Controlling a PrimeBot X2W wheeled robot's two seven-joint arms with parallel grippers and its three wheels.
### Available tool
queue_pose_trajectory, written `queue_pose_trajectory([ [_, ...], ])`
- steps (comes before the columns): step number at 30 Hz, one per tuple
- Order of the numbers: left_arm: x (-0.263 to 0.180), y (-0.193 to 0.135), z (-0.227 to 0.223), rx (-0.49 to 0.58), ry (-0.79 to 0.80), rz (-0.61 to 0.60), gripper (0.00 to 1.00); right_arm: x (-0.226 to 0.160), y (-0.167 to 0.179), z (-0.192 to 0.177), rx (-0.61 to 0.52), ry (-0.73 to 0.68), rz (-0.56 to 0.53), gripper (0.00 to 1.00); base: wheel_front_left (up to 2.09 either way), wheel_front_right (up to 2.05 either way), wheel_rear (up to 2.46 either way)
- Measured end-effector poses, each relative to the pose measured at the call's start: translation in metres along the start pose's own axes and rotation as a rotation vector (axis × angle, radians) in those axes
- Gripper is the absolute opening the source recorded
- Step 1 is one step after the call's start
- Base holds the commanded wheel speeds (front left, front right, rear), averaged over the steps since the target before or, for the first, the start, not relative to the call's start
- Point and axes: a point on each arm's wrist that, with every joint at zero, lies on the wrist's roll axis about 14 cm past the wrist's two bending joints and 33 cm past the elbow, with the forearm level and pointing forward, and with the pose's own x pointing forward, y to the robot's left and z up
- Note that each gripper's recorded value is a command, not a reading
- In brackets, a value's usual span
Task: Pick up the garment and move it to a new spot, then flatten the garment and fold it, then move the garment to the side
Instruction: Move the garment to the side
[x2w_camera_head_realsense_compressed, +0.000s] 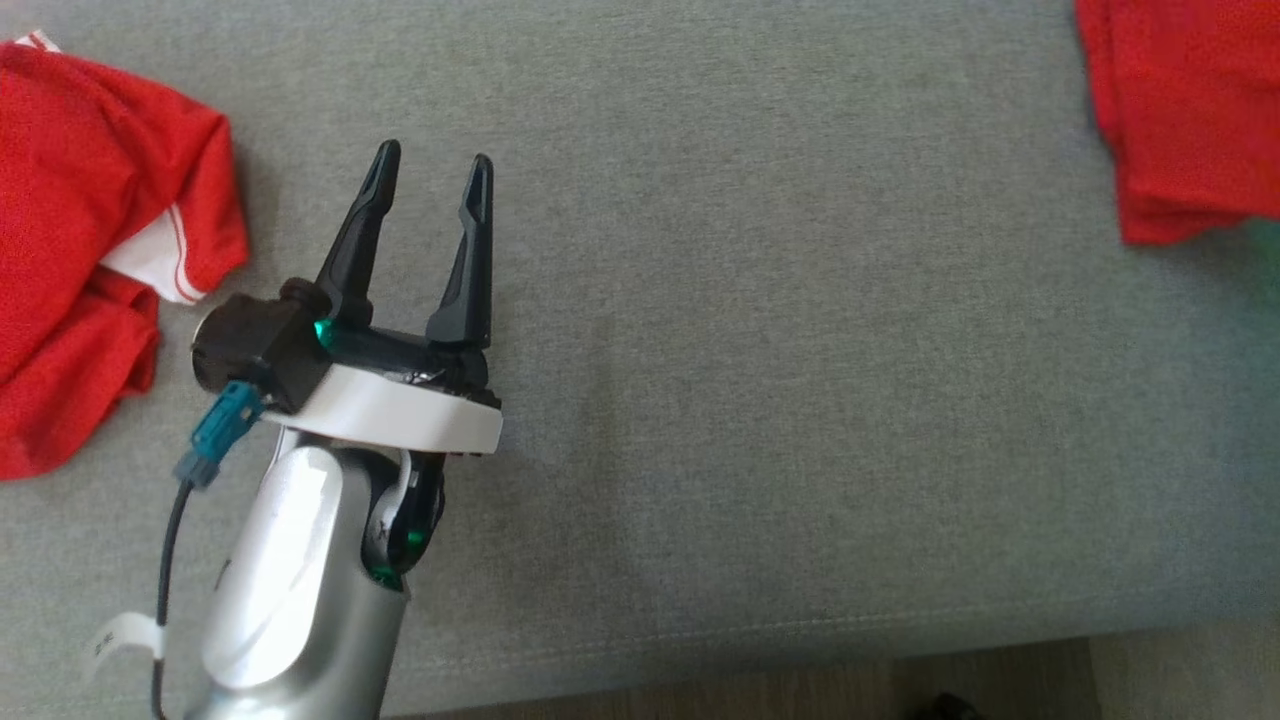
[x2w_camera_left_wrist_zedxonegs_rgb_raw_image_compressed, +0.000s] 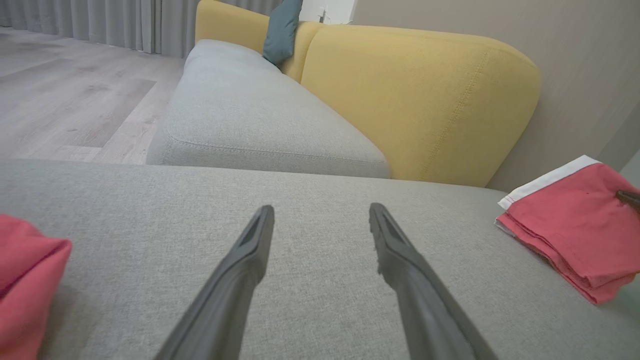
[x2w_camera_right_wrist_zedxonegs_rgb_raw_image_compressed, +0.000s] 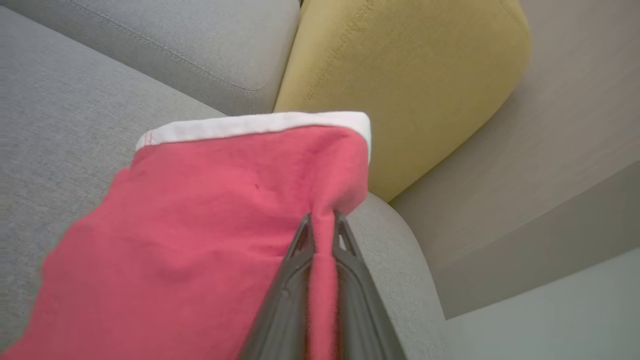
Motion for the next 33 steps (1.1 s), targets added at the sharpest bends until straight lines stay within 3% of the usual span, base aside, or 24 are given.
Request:
queue_pose_trajectory([
  [7,-0.003,0.005,0.002,0.005,-0.002,0.012,1.0,0.0,0.005,0.01,0.007,-0.018,0.01,0.0,0.0,0.0,0.0],
  [8,-0.003,0.005,0.002,0.006,-0.003,0.012,1.0,-0.001,0.005,0.01,0.009,-0.017,0.011,0.27,0.0,0.0,0.0],
  [10,-0.003,0.004,0.003,0.007,-0.005,0.011,1.0,-0.003,0.005,0.008,0.012,-0.013,0.01,0.95,0.0,0.0,0.0],
  [11,-0.003,0.004,0.004,0.007,-0.006,0.011,1.0,-0.004,0.004,0.008,0.02,-0.014,0.008,1.0,0.0,0.0,0.0],
  [22,-0.006,-0.002,0.018,0.018,-0.031,0.001,1.0,-0.017,-0.004,0.051,0.073,-0.17,-0.028,1.0,0.0,0.0,0.0],
  [33,-0.031,-0.003,0.057,0.043,-0.103,0.041,1.0,-0.058,0.067,0.138,0.31,-0.466,0.072,1.0,0.0,0.0,0.0],
])
